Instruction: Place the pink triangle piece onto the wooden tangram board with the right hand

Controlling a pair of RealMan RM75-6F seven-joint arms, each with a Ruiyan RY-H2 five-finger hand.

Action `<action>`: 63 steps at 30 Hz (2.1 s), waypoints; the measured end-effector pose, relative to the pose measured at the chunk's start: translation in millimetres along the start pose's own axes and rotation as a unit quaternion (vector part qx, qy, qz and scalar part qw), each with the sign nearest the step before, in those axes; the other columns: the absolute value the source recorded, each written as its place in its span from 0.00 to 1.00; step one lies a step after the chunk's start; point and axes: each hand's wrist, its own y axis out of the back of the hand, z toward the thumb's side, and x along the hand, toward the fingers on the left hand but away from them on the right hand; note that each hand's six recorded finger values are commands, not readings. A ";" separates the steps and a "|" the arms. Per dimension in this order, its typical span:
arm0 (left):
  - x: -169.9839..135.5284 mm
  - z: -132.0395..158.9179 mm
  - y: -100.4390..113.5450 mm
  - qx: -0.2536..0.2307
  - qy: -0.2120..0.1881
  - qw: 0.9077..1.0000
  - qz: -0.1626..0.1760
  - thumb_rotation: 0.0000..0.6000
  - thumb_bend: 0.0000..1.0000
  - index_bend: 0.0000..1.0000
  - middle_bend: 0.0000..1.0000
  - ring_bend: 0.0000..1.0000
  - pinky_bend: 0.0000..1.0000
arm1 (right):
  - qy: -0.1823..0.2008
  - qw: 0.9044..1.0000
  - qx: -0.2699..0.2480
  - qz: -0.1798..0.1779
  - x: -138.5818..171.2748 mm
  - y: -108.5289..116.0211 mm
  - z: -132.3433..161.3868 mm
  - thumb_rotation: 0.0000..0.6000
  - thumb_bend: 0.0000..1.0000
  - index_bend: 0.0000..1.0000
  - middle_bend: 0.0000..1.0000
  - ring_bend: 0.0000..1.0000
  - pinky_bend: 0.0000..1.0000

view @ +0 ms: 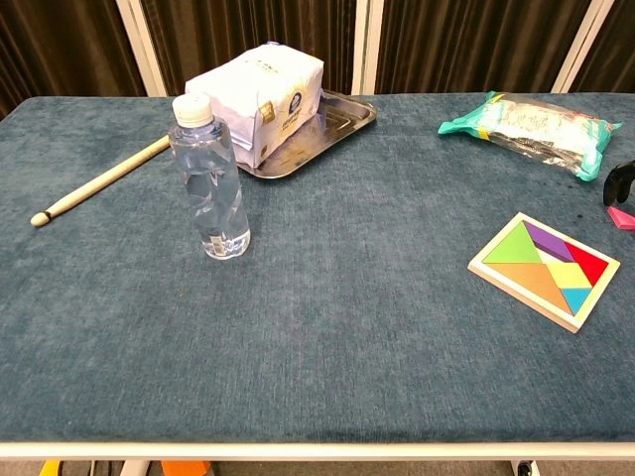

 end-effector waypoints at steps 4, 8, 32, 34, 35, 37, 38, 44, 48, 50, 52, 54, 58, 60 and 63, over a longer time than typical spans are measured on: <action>-0.3 -0.2 -1.6 -0.001 0.000 1.000 -0.002 1.00 0.00 0.04 0.01 0.00 0.08 | 0.000 1.000 0.000 0.003 0.2 -2.0 0.1 1.00 0.28 0.34 0.35 0.63 0.75; -0.7 -1.2 -2.7 -0.001 0.002 1.000 -0.003 1.00 0.00 0.04 0.01 0.00 0.08 | 0.001 1.000 -0.002 0.004 0.5 -3.6 1.2 1.00 0.28 0.34 0.35 0.63 0.75; -0.7 -3.3 -4.7 -0.003 0.004 1.000 -0.005 1.00 0.00 0.04 0.01 0.00 0.08 | 0.010 1.000 -0.008 -0.011 -1.5 0.4 9.0 1.00 0.28 0.33 0.39 0.63 0.75; -0.8 -3.5 -4.8 -0.003 0.004 1.000 -0.005 1.00 0.00 0.04 0.01 0.00 0.08 | 0.010 1.000 -0.008 -0.012 -2.2 1.3 9.7 1.00 0.28 0.34 0.39 0.63 0.75; -0.9 -3.7 -4.7 -0.003 0.005 1.000 -0.005 1.00 0.00 0.04 0.01 0.00 0.08 | 0.011 1.000 -0.007 -0.012 -2.4 1.5 9.9 1.00 0.28 0.34 0.39 0.63 0.75; -1.1 -3.8 -4.8 -0.003 0.005 1.000 -0.005 1.00 0.00 0.04 0.01 0.00 0.08 | 0.011 1.000 -0.005 -0.011 -2.8 1.3 10.4 1.00 0.28 0.34 0.39 0.63 0.75; -1.2 -3.9 -4.8 -0.003 0.005 1.000 -0.005 1.00 0.00 0.04 0.01 0.00 0.08 | 0.011 1.000 -0.005 -0.010 -2.9 1.0 10.7 1.00 0.28 0.34 0.40 0.63 0.75; -1.1 -4.8 -4.8 -0.004 0.006 1.000 -0.005 1.00 0.00 0.04 0.01 0.00 0.08 | 0.012 1.000 -0.002 -0.007 -4.3 -0.1 13.6 1.00 0.28 0.35 0.41 0.63 0.75; -0.9 -4.8 -4.9 -0.004 0.005 1.000 -0.005 1.00 0.00 0.04 0.01 0.00 0.08 | 0.013 1.000 0.000 -0.009 -4.8 0.5 15.4 1.00 0.28 0.36 0.42 0.63 0.75; -0.8 -4.8 -5.1 -0.004 0.005 1.000 -0.005 1.00 0.00 0.04 0.01 0.00 0.08 | 0.013 1.000 0.001 -0.009 -5.0 0.8 15.9 1.00 0.28 0.37 0.42 0.63 0.75; -0.8 -5.0 -5.2 -0.004 0.005 1.000 -0.005 1.00 0.00 0.04 0.01 0.00 0.08 | 0.013 1.000 0.001 -0.010 -5.5 1.2 16.3 1.00 0.28 0.38 0.42 0.63 0.75; -0.9 -5.3 -5.3 -0.005 0.005 1.000 -0.005 1.00 0.00 0.04 0.01 0.00 0.08 | 0.012 1.000 0.001 -0.010 -6.2 1.7 16.8 1.00 0.28 0.40 0.43 0.63 0.75; -1.0 -6.2 -5.3 -0.005 0.006 1.000 -0.005 1.00 0.00 0.04 0.01 0.00 0.08 | 0.013 1.000 0.003 -0.010 -6.6 1.2 18.4 1.00 0.28 0.42 0.43 0.63 0.75; -1.1 -6.5 -5.5 -0.005 0.006 1.000 -0.005 1.00 0.00 0.04 0.01 0.00 0.08 | 0.013 1.000 0.004 -0.010 -6.8 0.7 19.1 1.00 0.28 0.42 0.43 0.63 0.75; -1.2 -6.9 -6.0 -0.005 0.006 1.000 -0.006 1.00 0.00 0.04 0.01 0.00 0.08 | 0.013 1.000 0.005 -0.008 -7.2 -0.2 19.9 1.00 0.28 0.43 0.43 0.63 0.75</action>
